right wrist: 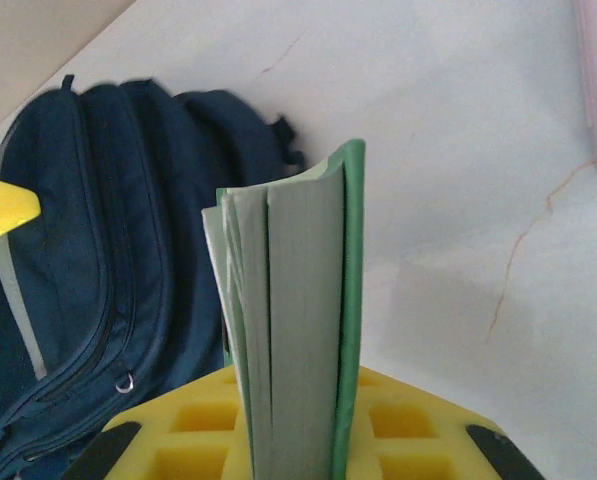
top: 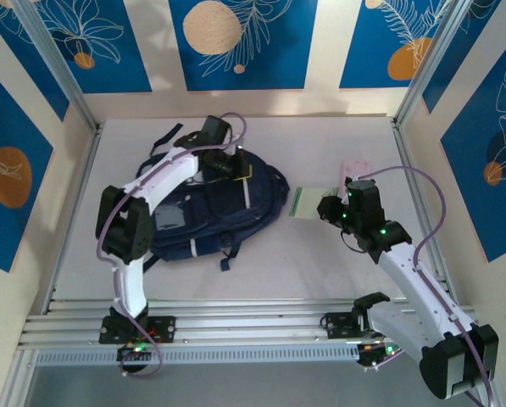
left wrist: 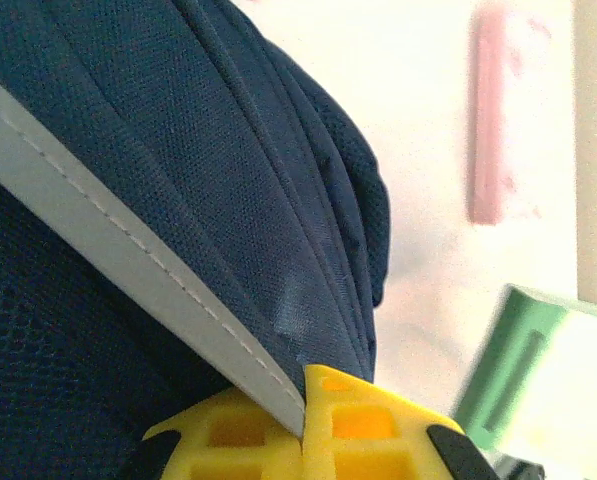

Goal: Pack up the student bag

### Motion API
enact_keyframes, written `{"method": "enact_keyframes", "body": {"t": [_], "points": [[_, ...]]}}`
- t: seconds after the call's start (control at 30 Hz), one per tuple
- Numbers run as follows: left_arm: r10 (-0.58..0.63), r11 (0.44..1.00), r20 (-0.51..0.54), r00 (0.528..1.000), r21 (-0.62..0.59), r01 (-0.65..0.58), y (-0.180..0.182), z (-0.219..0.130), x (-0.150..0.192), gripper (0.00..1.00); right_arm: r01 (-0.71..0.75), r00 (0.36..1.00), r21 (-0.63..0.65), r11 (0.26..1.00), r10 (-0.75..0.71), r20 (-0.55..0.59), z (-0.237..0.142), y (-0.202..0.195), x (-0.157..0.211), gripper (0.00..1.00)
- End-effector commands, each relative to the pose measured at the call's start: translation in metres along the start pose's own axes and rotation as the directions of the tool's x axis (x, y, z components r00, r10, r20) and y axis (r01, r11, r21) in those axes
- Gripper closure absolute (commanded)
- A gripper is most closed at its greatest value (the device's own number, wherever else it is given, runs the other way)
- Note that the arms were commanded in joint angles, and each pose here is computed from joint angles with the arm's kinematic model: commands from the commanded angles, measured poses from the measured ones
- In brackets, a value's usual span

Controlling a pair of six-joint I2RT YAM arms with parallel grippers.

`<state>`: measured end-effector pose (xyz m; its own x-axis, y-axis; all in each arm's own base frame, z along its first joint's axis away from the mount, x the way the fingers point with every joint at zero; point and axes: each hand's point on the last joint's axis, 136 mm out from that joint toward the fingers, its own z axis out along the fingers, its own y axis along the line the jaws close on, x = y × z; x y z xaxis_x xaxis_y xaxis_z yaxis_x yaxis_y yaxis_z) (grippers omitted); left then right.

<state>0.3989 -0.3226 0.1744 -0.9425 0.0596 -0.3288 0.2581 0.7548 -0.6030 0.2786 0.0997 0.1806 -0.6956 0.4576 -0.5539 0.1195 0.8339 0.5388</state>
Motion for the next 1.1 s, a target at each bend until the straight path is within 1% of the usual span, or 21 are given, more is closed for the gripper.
{"method": "enact_keyframes", "body": {"t": [0.0, 0.13, 0.23, 0.3, 0.4, 0.43, 0.53, 0.6, 0.67, 0.73, 0.77, 0.8, 0.97, 1.07], "points": [[0.208, 0.967, -0.016, 0.978, 0.156, -0.203, -0.072, -0.026, 0.009, 1.00, 0.045, 0.998, -0.030, 0.999, -0.043, 0.051, -0.023, 0.016, -0.016, 1.00], [0.244, 0.951, 0.016, 0.970, 0.192, -0.242, -0.089, -0.065, 0.014, 1.00, 0.055, 0.997, 0.029, 0.998, -0.057, 0.056, -0.042, 0.010, -0.019, 1.00], [0.261, 0.941, 0.058, 0.964, 0.207, -0.267, -0.098, -0.096, 0.015, 1.00, 0.041, 0.993, 0.087, 0.995, -0.050, 0.104, -0.066, 0.001, -0.026, 1.00], [0.265, 0.933, 0.075, 0.961, 0.233, -0.275, -0.103, -0.113, 0.016, 1.00, 0.047, 0.988, 0.062, 0.997, -0.055, 0.142, -0.080, 0.005, -0.030, 1.00], [0.262, 0.920, 0.111, 0.959, 0.271, -0.282, -0.110, -0.136, 0.013, 1.00, 0.051, 0.986, 0.011, 0.999, -0.052, 0.161, -0.097, 0.015, -0.031, 1.00], [0.261, 0.905, 0.123, 0.957, 0.313, -0.287, -0.115, -0.144, 0.011, 1.00, 0.060, 0.986, -0.025, 0.998, -0.056, 0.160, -0.100, 0.021, -0.031, 1.00], [0.251, 0.859, 0.148, 0.957, 0.422, -0.291, -0.132, -0.166, 0.005, 1.00, 0.087, 0.992, -0.171, 0.981, -0.070, 0.105, -0.101, 0.046, -0.021, 1.00], [0.255, 0.843, 0.174, 0.951, 0.442, -0.307, -0.140, -0.180, 0.000, 1.00, 0.066, 0.997, -0.246, 0.967, -0.056, 0.048, -0.096, 0.060, -0.014, 1.00], [0.265, 0.816, 0.190, 0.945, 0.479, -0.325, -0.151, -0.192, -0.002, 1.00, 0.036, 0.998, -0.332, 0.943, -0.050, -0.036, -0.088, 0.075, -0.005, 1.00], [0.272, 0.788, 0.194, 0.942, 0.517, -0.334, -0.161, -0.201, -0.003, 1.00, -0.011, 0.994, -0.372, 0.928, -0.031, -0.107, -0.079, 0.083, 0.001, 1.00], [0.277, 0.766, 0.196, 0.941, 0.546, -0.339, -0.167, -0.205, -0.002, 1.00, -0.034, 0.991, -0.402, 0.915, -0.023, -0.135, -0.074, 0.088, 0.002, 1.00], [0.277, 0.756, 0.198, 0.940, 0.559, -0.341, -0.170, -0.207, -0.002, 1.00, -0.051, 0.988, -0.432, 0.900, -0.019, -0.154, -0.072, 0.093, 0.003, 1.00], [0.301, 0.721, 0.219, 0.928, 0.585, -0.371, -0.173, -0.223, 0.005, 1.00, -0.143, 0.971, -0.452, 0.880, 0.035, -0.238, -0.047, 0.104, 0.001, 1.00], [0.298, 0.701, 0.236, 0.925, 0.603, -0.380, -0.174, -0.234, 0.007, 1.00, -0.159, 0.969, -0.458, 0.875, 0.049, -0.243, -0.031, 0.109, 0.001, 1.00]]}}
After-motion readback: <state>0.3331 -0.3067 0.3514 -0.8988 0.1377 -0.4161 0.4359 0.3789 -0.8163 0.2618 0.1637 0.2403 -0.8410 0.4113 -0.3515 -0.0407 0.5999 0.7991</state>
